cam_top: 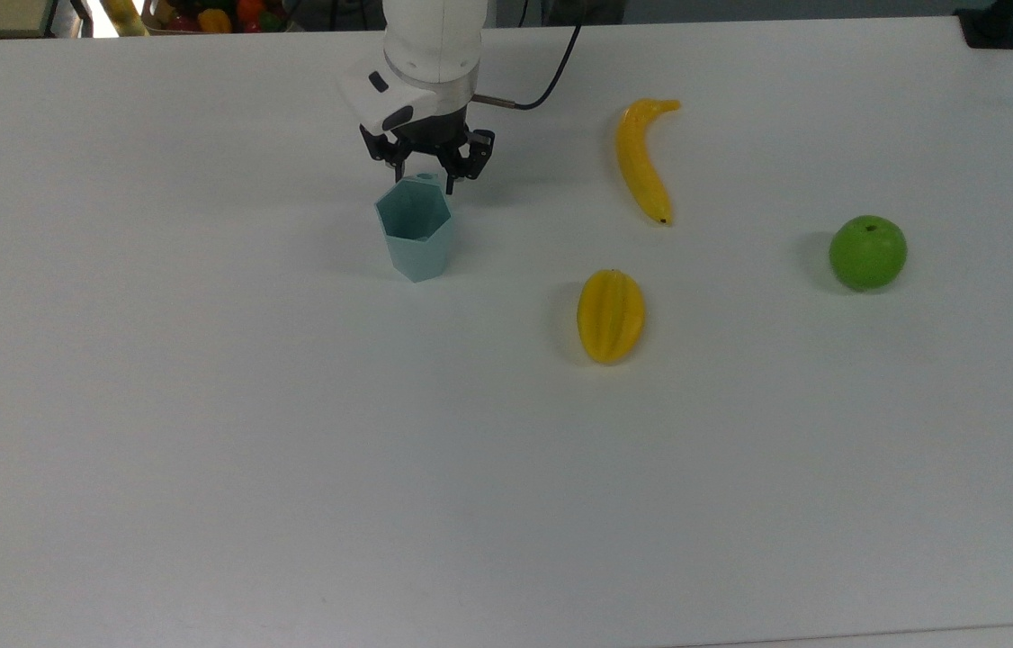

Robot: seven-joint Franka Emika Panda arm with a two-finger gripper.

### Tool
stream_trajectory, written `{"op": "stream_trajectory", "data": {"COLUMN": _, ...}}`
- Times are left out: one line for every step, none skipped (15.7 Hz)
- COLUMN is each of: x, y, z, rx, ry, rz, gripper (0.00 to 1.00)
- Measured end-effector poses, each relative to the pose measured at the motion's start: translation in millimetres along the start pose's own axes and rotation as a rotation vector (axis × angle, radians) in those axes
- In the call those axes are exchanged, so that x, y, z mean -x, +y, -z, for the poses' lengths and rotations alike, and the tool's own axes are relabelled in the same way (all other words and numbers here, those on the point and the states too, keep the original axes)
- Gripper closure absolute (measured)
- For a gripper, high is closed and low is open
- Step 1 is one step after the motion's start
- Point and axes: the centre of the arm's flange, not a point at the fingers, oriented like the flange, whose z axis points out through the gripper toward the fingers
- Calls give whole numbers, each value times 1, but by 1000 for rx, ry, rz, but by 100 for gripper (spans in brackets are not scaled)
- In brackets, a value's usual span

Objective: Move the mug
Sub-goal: 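Open the gripper and lift it up away from the mug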

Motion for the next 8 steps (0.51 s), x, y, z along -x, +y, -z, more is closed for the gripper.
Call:
{"op": "stream_trajectory", "data": {"x": -1, "y": 1, "z": 5, "rx": 4, "ry": -6, "rz": -2, "gripper": 25}}
{"op": "stream_trajectory", "data": {"x": -3, "y": 2, "z": 14, "rx": 9, "ry": -11, "rz": -4, "gripper": 14}}
{"op": "stream_trajectory", "data": {"x": -6, "y": 4, "z": 26, "rx": 14, "ry": -12, "rz": -7, "gripper": 4}}
{"op": "stream_trajectory", "data": {"x": -9, "y": 6, "z": 41, "rx": 19, "ry": -13, "rz": -7, "gripper": 0}}
{"op": "stream_trajectory", "data": {"x": -12, "y": 8, "z": 59, "rx": 23, "ry": -13, "rz": -4, "gripper": 0}}
{"op": "stream_trajectory", "data": {"x": -14, "y": 11, "z": 76, "rx": 25, "ry": -7, "rz": 1, "gripper": 0}}
{"op": "stream_trajectory", "data": {"x": -18, "y": 14, "z": 98, "rx": 26, "ry": 6, "rz": 4, "gripper": 0}}
{"op": "stream_trajectory", "data": {"x": -21, "y": 17, "z": 118, "rx": 25, "ry": 20, "rz": 6, "gripper": 0}}
